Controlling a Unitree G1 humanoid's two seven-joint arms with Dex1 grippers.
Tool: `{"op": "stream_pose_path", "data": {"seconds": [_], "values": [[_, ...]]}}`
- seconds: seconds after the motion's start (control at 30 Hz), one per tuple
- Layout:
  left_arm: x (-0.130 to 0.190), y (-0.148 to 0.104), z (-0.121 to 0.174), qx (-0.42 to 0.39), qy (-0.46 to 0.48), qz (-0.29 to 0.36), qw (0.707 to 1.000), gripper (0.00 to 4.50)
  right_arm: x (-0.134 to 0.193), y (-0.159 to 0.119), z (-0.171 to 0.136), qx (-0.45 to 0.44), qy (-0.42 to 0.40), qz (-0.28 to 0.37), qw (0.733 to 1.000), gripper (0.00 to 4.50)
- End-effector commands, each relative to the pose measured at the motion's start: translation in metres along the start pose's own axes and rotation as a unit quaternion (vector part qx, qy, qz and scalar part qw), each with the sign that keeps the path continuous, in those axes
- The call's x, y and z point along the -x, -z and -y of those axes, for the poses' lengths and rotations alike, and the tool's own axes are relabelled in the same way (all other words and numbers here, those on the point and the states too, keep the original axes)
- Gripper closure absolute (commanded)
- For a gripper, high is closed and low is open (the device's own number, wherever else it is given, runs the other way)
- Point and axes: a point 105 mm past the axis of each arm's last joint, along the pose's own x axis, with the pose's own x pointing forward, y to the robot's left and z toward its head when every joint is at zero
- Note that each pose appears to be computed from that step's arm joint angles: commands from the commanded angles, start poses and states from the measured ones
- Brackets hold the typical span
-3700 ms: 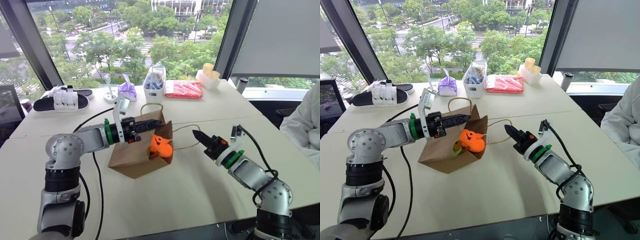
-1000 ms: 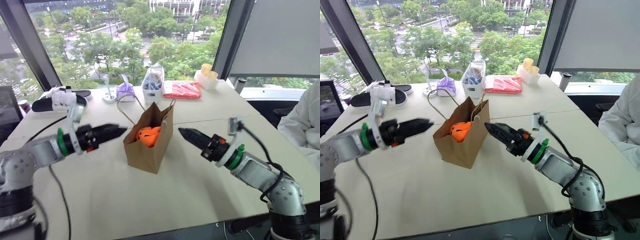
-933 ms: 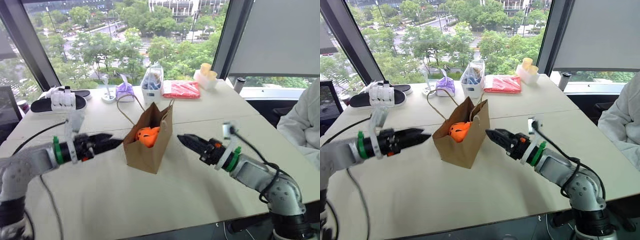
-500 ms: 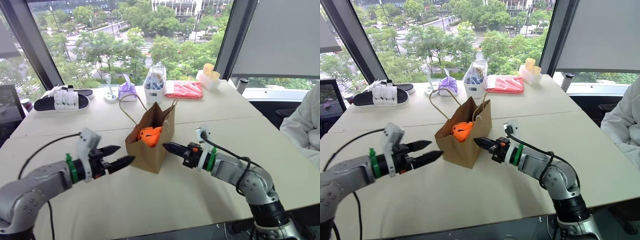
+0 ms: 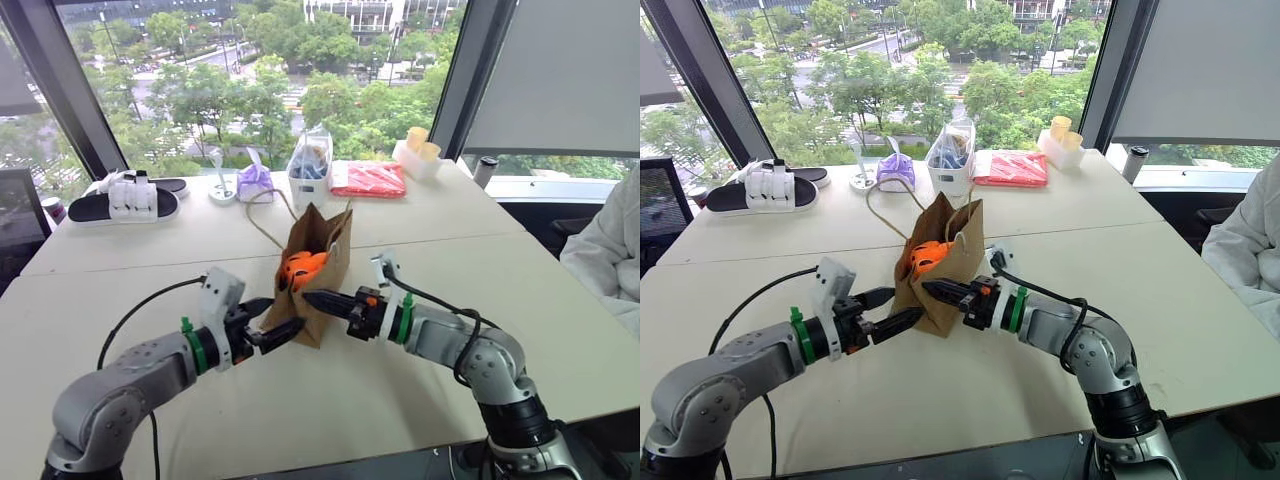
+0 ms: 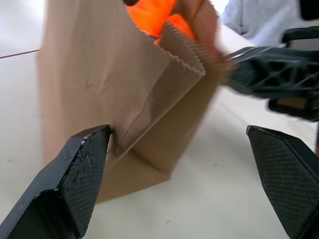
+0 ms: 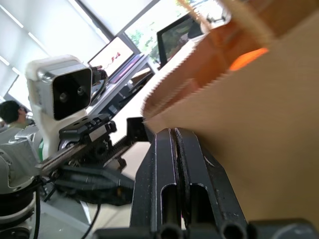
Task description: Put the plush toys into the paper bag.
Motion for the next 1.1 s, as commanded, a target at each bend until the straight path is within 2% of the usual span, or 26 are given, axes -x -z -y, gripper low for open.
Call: {"op": "stream_pose_path", "data": {"seconds": [0.03,0.4,0.43,0.53,0.63,0.77,0.83,0.9,1.0,1.1], "values": [[-0.007,-0.009,0.007,-0.023,0.004,0.018,1.0,0.0,-0.008,-0.008,-0.012,0.022,-0.021,0.011,0.999,4.44],[-0.021,-0.01,-0.01,-0.057,-0.038,0.023,0.997,0.0,-0.006,-0.009,0.007,0.025,0.03,0.021,0.999,4.44],[-0.021,-0.009,-0.01,-0.056,-0.037,0.024,0.997,0.0,-0.002,-0.013,0.002,0.025,0.016,0.032,0.999,4.44],[-0.018,-0.008,-0.009,-0.05,-0.03,0.022,0.998,0.0,0.028,-0.025,-0.04,0.02,-0.094,0.063,0.993,4.44],[-0.015,-0.007,-0.009,-0.049,-0.022,0.02,0.998,0.0,0.055,-0.029,-0.045,0.017,-0.097,0.068,0.993,4.44],[-0.014,-0.009,-0.012,-0.053,-0.018,0.017,0.998,0.0,0.078,-0.028,-0.002,0.024,0.008,0.057,0.998,4.44],[-0.016,-0.009,-0.012,-0.056,-0.016,0.017,0.998,0.0,0.077,-0.024,0.034,0.033,0.083,0.049,0.995,4.44],[-0.018,-0.01,-0.013,-0.059,-0.014,0.016,0.998,0.0,0.073,-0.02,0.058,0.039,0.123,0.042,0.991,4.44],[-0.021,-0.01,-0.012,-0.063,-0.011,0.014,0.998,0.0,0.062,-0.015,0.072,0.054,0.13,0.024,0.99,4.44],[-0.026,-0.009,-0.011,-0.065,-0.008,0.013,0.998,0.0,0.044,-0.013,0.068,0.068,0.088,0.007,0.994,4.44]]}}
